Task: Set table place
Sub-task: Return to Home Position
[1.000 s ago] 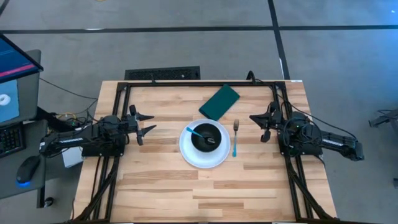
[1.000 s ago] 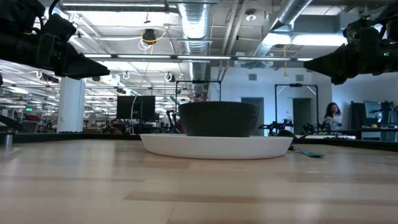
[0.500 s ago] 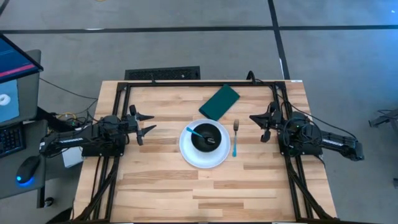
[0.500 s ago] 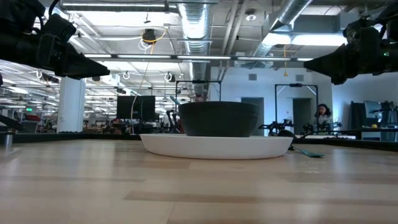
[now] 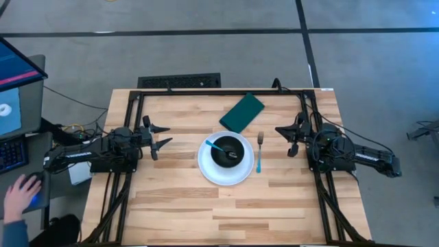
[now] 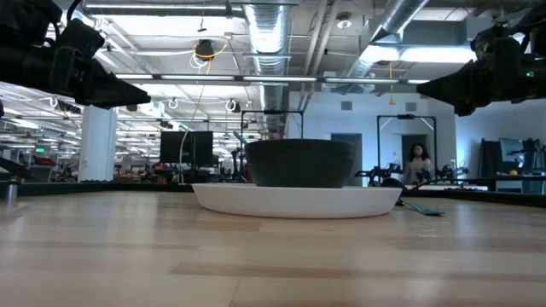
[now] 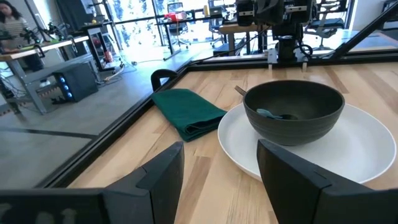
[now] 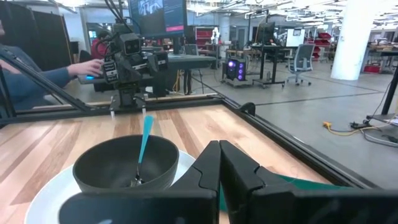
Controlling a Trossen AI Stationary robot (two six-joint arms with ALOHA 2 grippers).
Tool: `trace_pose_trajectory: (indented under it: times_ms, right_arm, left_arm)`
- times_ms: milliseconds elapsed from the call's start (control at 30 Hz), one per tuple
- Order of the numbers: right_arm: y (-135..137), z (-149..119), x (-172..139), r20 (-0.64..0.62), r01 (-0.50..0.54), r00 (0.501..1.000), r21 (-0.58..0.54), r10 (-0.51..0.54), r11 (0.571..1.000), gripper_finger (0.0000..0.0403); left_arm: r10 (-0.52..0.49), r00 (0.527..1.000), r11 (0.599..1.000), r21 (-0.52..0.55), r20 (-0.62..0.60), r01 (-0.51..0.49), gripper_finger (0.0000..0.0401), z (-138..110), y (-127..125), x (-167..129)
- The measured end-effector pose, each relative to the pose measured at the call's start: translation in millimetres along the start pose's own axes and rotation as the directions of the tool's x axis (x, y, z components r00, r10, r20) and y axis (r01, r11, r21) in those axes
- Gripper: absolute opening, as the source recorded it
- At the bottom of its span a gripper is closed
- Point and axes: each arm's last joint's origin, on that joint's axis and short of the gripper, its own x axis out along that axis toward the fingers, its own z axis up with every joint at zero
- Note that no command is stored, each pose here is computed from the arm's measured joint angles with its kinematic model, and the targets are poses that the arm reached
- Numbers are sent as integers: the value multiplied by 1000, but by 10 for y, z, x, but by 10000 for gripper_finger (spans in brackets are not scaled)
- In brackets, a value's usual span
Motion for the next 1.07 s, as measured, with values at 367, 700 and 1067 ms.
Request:
trace_pose_trajectory:
  times_ms: [367, 700, 1067]
  right_arm:
    - [0, 0, 0, 0, 0, 1000, 0, 0, 1000, 36]
    - [0, 0, 0, 0, 0, 1000, 0, 0, 1000, 36]
    - [0, 0, 0, 0, 0, 1000, 0, 0, 1000, 35]
  left_arm:
    - [-1, 1000, 1000, 0, 0, 1, 194, 0, 0, 0]
    - [0, 1000, 1000, 0, 0, 0, 194, 0, 0, 0]
    - [0, 1000, 1000, 0, 1, 0, 194, 0, 0, 0]
